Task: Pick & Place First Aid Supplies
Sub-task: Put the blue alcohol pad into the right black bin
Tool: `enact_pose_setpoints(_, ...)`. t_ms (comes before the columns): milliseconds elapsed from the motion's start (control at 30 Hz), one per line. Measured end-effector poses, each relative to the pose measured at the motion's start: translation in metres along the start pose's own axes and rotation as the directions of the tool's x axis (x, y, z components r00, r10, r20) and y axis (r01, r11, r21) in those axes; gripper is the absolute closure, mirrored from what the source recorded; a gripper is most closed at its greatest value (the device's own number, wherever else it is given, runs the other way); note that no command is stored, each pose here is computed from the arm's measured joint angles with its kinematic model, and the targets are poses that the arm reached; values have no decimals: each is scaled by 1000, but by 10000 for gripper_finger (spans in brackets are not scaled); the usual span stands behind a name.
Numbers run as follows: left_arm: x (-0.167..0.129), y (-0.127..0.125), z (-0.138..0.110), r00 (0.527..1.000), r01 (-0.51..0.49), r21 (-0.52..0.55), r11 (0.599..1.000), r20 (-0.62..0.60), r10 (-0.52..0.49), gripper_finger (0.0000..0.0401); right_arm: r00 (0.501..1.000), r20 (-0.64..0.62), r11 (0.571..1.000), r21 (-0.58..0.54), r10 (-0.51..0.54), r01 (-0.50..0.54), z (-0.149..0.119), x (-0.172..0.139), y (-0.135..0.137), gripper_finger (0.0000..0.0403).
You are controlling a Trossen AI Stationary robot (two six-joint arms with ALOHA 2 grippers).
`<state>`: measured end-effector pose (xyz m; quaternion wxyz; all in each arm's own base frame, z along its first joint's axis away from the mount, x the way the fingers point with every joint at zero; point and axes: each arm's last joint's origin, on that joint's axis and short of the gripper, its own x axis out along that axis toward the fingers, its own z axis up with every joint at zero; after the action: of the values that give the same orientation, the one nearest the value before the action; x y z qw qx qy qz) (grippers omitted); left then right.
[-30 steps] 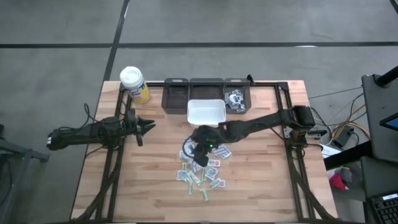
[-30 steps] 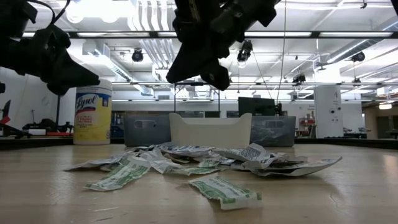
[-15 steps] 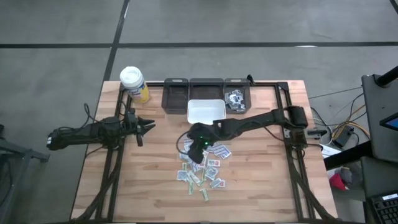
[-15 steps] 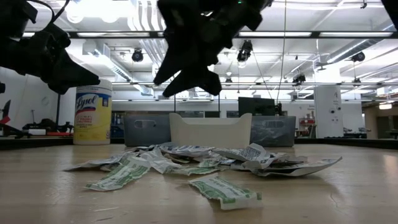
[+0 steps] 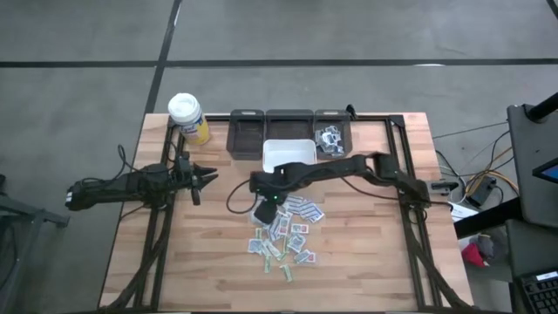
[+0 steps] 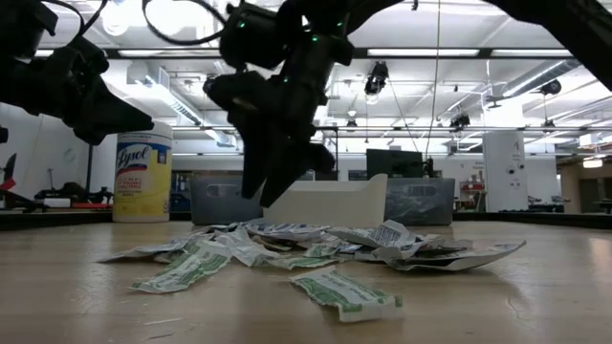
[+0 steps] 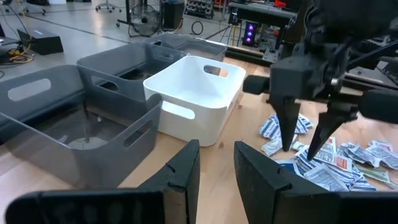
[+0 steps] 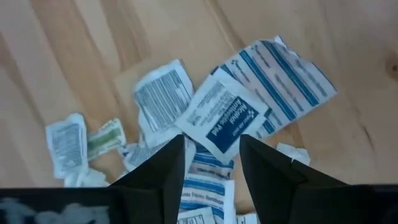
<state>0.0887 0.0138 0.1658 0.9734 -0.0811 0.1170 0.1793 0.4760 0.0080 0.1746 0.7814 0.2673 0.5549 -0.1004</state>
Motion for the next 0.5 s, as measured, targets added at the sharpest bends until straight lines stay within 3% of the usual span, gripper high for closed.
enact_pose_setpoints(500,0,0,0,1000,0,-1,1000,0,0,307,993,-98,997,25,-69,72,2,10,-1,282)
